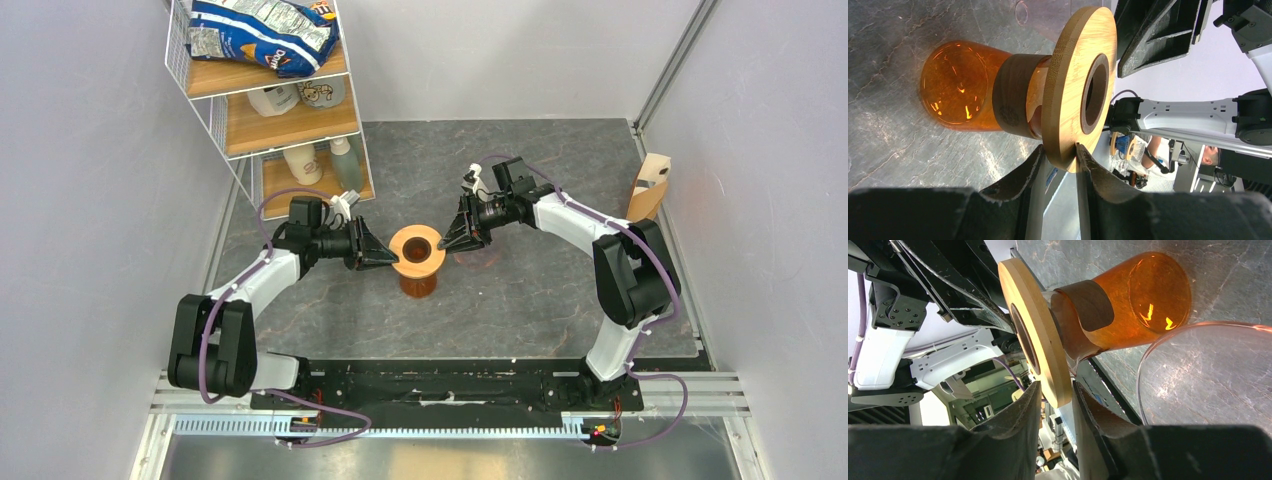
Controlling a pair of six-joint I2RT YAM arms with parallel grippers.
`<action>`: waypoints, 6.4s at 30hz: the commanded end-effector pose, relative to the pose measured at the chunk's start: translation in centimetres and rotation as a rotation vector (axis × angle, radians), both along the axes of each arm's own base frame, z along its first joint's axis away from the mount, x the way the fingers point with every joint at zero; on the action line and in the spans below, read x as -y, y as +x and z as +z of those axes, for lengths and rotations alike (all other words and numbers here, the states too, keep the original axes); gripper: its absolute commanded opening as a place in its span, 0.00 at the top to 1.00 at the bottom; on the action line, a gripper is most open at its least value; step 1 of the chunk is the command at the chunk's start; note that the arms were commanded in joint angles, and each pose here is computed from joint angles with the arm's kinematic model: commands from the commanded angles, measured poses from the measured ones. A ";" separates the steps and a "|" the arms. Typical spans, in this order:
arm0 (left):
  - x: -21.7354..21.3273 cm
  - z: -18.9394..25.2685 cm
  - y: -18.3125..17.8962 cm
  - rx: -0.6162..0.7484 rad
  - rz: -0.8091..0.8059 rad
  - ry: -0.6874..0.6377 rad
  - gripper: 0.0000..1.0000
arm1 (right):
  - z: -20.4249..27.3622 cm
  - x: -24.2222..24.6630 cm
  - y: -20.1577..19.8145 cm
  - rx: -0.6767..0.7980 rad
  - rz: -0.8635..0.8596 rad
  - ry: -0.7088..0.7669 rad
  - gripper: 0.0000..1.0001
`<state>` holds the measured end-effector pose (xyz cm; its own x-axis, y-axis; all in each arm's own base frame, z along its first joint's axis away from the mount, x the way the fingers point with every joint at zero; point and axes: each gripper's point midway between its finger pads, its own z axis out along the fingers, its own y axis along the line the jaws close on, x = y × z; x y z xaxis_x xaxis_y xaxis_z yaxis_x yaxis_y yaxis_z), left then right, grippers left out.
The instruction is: Place the coffee filter in the dripper
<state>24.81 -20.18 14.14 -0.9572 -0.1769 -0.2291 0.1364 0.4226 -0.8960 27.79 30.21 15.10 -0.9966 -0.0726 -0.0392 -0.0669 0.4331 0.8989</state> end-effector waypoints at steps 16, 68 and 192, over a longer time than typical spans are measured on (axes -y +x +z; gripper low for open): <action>-1.0 1.2 0.9 0.056 0.022 -0.006 0.64 | 0.7 -0.8 0.4 0.019 0.020 0.023 0.62; -2.1 0.6 0.8 0.053 0.037 0.004 0.53 | 0.4 -2.1 -0.1 0.016 0.063 0.009 0.50; -8.6 11.3 0.9 0.581 0.329 0.163 0.21 | 11.9 0.2 -0.8 0.540 0.329 -0.391 1.00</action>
<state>25.71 -11.35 23.99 -0.6028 -0.3570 -0.7135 0.3752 0.6624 -0.6484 26.02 28.67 26.48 -0.7682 -0.4977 -0.4027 -0.6402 0.6034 0.4755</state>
